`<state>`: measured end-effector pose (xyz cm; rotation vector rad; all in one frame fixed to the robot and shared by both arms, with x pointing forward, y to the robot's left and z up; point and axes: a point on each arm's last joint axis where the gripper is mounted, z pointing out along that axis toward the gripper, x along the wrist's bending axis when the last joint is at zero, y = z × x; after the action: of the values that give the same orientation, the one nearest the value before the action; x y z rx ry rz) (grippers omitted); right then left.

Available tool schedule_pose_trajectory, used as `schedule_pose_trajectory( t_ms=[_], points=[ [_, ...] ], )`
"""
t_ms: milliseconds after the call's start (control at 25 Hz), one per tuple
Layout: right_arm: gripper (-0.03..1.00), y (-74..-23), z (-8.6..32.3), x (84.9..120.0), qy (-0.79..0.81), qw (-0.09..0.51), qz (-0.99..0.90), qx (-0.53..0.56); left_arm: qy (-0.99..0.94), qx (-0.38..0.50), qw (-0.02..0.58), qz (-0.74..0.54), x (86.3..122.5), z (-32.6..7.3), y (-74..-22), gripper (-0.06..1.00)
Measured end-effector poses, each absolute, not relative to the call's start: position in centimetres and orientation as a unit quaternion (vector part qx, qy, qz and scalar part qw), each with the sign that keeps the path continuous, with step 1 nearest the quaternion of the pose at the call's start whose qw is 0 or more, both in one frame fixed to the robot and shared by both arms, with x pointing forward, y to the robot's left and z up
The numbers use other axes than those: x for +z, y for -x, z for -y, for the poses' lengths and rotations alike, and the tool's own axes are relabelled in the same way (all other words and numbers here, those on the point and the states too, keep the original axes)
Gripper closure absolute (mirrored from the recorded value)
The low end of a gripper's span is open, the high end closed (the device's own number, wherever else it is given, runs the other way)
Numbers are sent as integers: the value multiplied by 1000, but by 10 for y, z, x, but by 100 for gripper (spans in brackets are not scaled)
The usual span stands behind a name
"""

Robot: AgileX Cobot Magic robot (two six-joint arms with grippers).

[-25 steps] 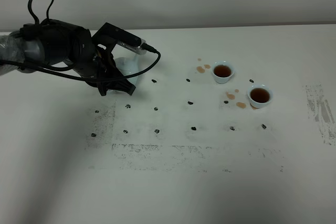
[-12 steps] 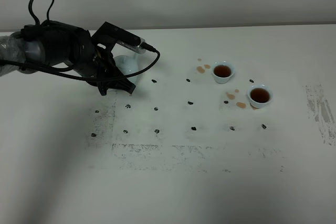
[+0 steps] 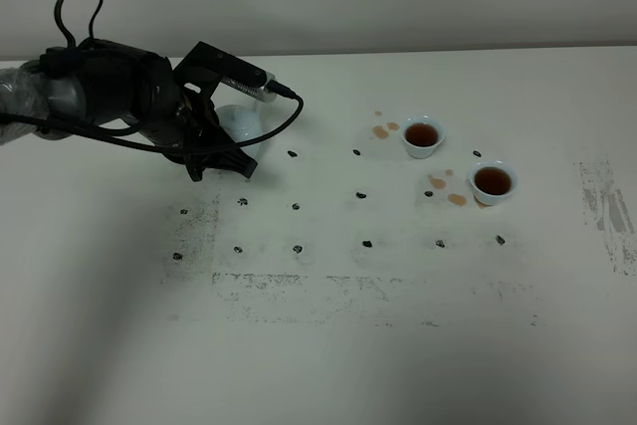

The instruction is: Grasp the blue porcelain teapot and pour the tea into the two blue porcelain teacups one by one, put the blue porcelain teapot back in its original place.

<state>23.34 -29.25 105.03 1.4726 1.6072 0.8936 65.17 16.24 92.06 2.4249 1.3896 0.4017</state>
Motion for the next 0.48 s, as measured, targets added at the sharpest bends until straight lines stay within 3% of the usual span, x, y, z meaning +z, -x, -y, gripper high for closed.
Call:
schedule_pose_trajectory(
  t_ms=[480],
  points=[
    [68,-233,293,1050,-577,383,-630,350,-855,113,127,-490,915,-164,-646,80]
  ],
)
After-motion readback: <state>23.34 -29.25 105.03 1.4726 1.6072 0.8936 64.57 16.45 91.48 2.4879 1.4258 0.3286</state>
